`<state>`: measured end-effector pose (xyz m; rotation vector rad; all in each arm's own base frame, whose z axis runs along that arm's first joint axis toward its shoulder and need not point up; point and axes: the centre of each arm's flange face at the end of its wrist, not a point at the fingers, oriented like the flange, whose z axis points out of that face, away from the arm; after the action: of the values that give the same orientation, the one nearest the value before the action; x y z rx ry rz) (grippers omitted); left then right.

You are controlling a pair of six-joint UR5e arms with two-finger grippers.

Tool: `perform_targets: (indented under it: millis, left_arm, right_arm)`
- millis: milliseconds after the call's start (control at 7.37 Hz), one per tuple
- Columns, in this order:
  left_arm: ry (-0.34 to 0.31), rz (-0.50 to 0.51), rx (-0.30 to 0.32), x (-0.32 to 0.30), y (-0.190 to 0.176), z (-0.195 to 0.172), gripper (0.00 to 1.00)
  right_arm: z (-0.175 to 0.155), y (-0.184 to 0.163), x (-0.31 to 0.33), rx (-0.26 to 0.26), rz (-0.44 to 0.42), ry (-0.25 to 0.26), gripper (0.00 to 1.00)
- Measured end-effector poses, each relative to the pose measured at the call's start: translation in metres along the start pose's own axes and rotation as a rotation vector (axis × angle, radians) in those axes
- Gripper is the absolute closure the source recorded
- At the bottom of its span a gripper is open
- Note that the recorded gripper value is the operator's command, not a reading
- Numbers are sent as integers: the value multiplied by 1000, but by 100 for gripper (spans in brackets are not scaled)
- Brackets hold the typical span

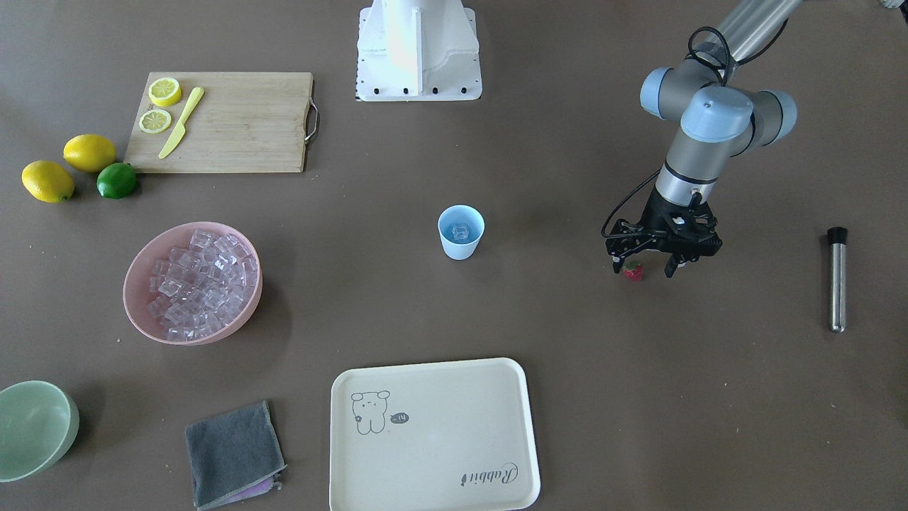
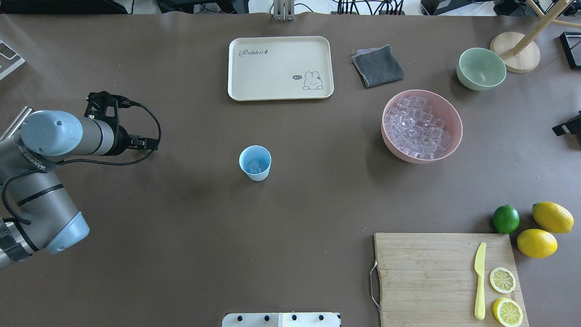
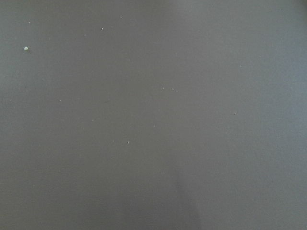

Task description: Mash ice and strawberries in cup

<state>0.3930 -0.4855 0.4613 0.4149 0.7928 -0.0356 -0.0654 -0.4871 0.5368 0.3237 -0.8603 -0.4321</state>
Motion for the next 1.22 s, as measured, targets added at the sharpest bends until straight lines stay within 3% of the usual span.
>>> perform_targets:
  millis: [271, 543, 678, 950, 1221]
  left_arm:
    - [-5, 5, 3, 2, 3, 2, 58]
    - [-6, 3, 4, 2, 4, 2, 89]
    - [-2, 2, 4, 4, 3, 1, 100]
    - [21, -2, -3, 12, 1, -5, 100]
    - [79, -8, -35, 53, -22, -41, 100]
  right_arm:
    - [9, 13, 11, -4, -16, 2, 1]
    - [11, 16, 13, -3, -18, 3, 1]
    - [9, 16, 13, 1, -19, 3, 1]
    - [7, 17, 15, 4, -16, 6, 1]
    - [6, 14, 15, 8, -13, 9, 1]
